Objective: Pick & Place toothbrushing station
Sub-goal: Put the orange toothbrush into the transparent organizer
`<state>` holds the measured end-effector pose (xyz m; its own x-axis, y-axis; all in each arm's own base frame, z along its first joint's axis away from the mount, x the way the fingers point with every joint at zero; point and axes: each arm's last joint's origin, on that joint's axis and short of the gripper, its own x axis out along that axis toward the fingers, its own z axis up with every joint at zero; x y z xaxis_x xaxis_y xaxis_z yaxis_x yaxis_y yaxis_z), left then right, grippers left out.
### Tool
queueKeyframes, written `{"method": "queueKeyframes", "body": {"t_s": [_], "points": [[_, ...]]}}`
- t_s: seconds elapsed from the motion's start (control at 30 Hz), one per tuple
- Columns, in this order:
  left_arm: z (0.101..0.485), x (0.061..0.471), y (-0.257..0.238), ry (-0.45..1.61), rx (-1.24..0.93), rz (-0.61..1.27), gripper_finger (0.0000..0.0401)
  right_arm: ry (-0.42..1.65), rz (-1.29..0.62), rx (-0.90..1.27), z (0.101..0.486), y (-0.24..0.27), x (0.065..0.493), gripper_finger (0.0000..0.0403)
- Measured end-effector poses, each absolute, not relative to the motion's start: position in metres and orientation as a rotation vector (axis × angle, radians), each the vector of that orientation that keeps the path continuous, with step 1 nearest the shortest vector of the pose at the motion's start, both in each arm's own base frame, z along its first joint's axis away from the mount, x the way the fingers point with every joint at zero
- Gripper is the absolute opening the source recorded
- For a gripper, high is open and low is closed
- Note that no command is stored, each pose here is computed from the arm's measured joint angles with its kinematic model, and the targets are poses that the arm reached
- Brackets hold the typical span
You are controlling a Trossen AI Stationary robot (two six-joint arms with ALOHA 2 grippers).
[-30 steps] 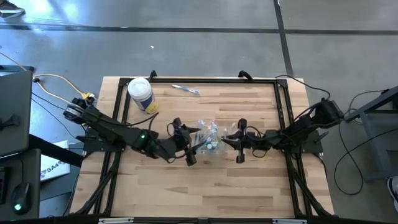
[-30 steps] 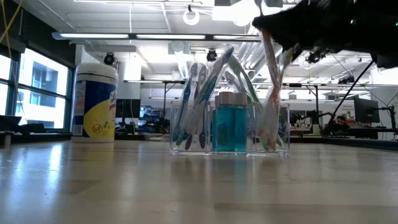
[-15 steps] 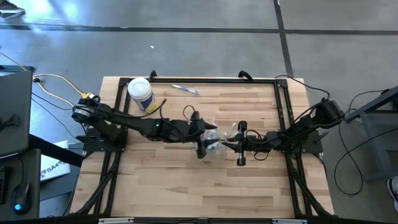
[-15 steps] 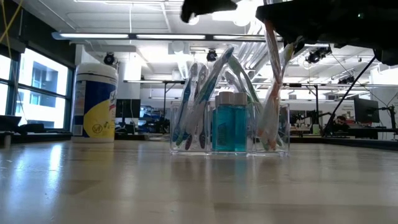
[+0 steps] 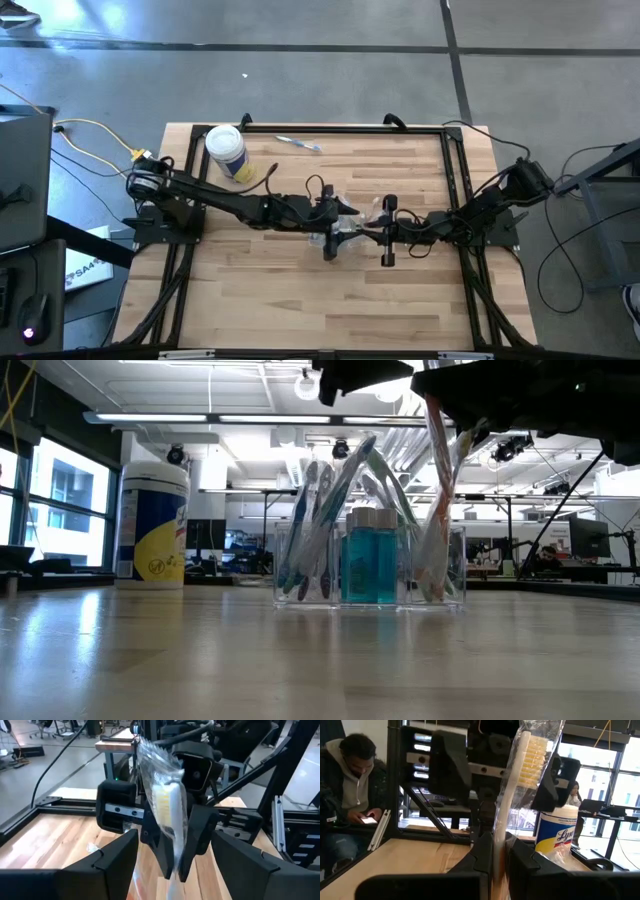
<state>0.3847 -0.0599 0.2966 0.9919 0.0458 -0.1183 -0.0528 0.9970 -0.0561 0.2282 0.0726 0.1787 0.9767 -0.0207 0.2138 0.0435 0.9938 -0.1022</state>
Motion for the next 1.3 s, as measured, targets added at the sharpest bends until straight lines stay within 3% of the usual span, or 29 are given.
{"method": "queueKeyframes", "body": {"t_s": [0.53,0.73,1.0,1.3], "points": [[0.292,0.393,-0.056,0.060,-0.072,0.071,0.0239,-0.204,-0.032,-0.111,0.178,0.073,0.229,0.0020],[0.287,0.401,-0.057,0.048,-0.073,0.060,0.0167,-0.198,-0.036,-0.113,0.177,0.071,0.229,0.0020],[0.288,0.402,-0.057,0.055,-0.065,0.053,0.0024,-0.181,-0.026,-0.116,0.175,0.070,0.230,0.0020],[0.286,0.402,-0.058,0.070,-0.066,0.052,0.0016,-0.167,-0.014,-0.123,0.174,0.072,0.230,0.0070]]}}
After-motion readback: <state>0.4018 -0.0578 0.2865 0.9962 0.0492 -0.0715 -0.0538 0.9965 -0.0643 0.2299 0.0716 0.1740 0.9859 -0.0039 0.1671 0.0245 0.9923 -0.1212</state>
